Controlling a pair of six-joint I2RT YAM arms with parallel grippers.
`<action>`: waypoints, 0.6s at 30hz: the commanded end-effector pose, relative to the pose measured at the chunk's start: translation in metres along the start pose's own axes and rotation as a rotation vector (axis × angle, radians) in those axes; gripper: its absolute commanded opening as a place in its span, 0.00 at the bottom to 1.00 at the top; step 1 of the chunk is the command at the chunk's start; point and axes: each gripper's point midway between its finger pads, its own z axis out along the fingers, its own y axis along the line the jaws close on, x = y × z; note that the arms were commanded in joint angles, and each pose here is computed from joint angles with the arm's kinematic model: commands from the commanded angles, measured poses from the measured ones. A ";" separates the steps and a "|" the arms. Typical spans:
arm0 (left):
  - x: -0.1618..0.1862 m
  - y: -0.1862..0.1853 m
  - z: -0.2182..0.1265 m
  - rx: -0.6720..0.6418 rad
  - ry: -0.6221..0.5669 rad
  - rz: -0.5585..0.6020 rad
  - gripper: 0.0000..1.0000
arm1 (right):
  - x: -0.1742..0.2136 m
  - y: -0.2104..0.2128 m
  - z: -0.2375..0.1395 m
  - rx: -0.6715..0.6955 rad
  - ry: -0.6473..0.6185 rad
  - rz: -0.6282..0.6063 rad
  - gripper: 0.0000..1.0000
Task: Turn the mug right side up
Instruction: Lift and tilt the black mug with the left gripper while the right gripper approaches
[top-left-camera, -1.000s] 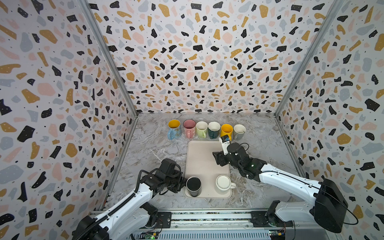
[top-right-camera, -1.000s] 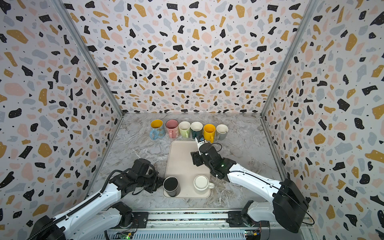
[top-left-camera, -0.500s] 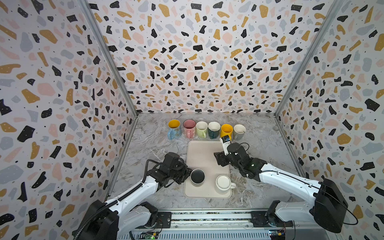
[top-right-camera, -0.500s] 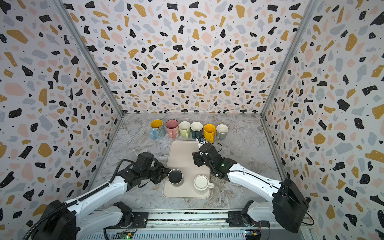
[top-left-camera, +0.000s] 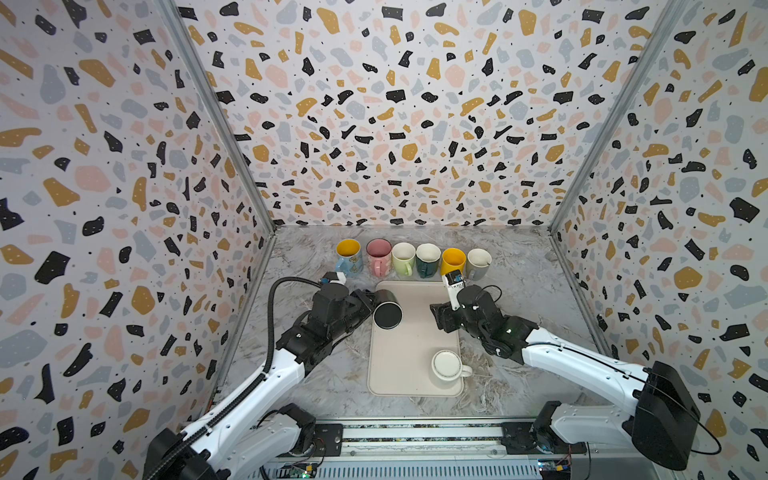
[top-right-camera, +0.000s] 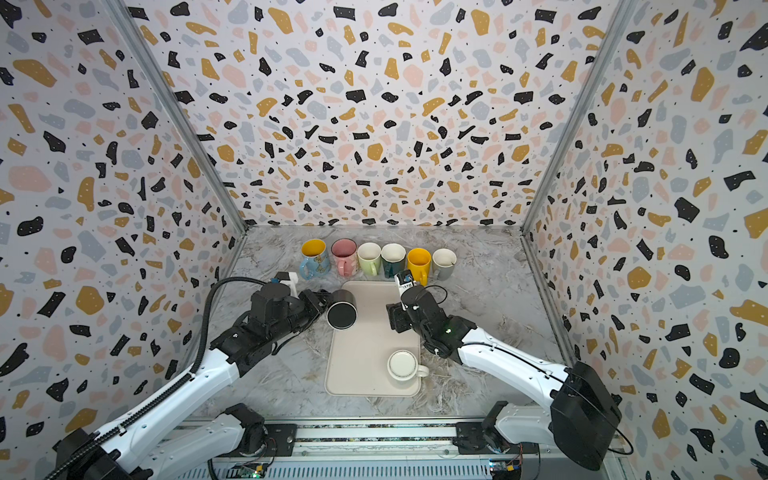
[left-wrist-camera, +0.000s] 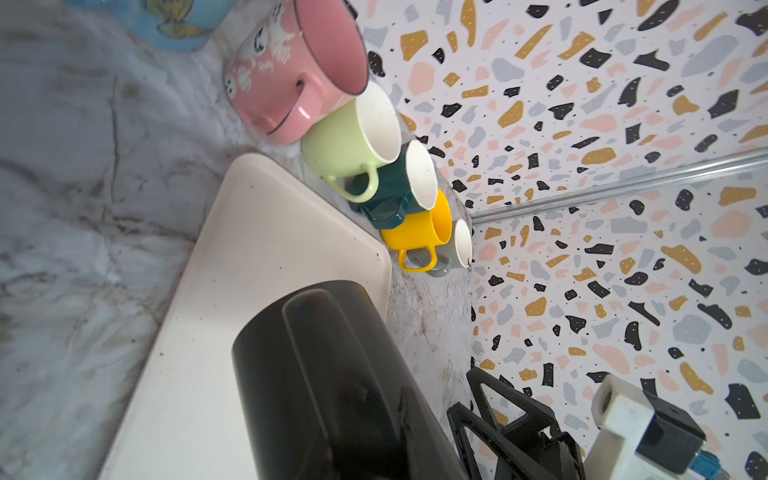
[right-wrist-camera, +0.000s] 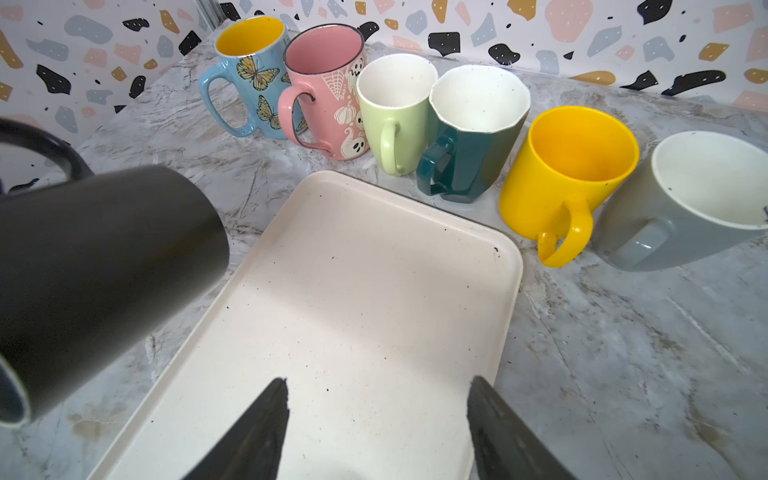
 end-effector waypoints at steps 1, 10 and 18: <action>-0.030 -0.055 -0.019 0.170 -0.153 0.197 0.00 | -0.016 0.000 -0.008 0.004 -0.027 0.007 0.70; -0.023 -0.094 -0.042 0.226 -0.305 0.551 0.00 | -0.018 -0.006 -0.014 0.034 -0.024 -0.039 0.68; -0.012 -0.120 -0.058 0.169 -0.457 0.843 0.00 | -0.037 -0.003 -0.024 0.026 -0.063 -0.089 0.67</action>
